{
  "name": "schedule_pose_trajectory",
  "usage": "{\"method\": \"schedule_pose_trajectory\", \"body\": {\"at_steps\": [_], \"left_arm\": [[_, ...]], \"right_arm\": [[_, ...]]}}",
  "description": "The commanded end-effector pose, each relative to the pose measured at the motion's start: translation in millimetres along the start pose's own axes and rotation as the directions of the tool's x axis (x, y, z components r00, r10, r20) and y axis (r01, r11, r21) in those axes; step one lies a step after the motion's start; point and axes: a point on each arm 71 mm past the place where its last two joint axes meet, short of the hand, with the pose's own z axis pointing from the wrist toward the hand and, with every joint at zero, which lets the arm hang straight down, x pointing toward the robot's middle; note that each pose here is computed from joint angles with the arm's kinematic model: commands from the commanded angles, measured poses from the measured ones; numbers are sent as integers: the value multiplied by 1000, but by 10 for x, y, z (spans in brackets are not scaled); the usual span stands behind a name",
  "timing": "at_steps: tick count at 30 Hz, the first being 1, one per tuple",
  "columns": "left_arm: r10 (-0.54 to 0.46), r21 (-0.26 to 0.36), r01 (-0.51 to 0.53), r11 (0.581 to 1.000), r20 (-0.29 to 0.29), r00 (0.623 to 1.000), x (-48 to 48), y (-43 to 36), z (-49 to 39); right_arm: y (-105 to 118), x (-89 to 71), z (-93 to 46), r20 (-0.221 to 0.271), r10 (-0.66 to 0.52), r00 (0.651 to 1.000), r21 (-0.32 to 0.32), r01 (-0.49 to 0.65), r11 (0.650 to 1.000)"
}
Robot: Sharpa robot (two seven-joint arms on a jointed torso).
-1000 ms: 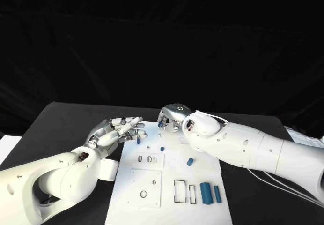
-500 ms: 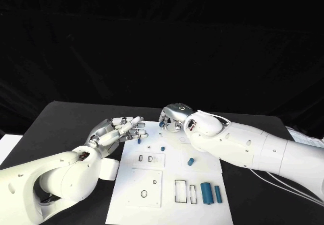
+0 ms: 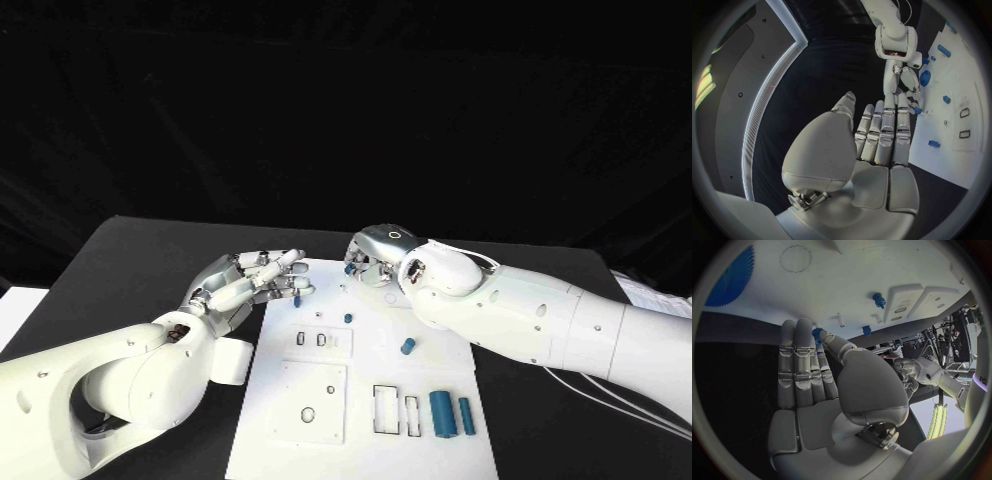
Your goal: Assemble the parts on the task board
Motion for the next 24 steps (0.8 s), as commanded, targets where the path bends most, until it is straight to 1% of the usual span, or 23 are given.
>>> {"method": "schedule_pose_trajectory", "body": {"at_steps": [1,7,18,21,24], "left_arm": [[-9,5,9,1000,-20,1000,17,-16,4],[-9,4,9,1000,-21,1000,18,-17,3],[-9,3,9,1000,-23,1000,20,-21,10],[-9,3,9,1000,-22,1000,16,-23,12],[-8,3,8,1000,-22,1000,13,-24,13]], "right_arm": [[-9,16,-4,-12,-17,1000,8,17,1000],[4,28,14,-21,-17,1000,9,17,1000],[-5,73,79,-47,-13,999,34,14,999],[2,73,81,-46,-12,999,31,13,999],[7,58,71,-30,-8,1000,26,9,1000]]}}
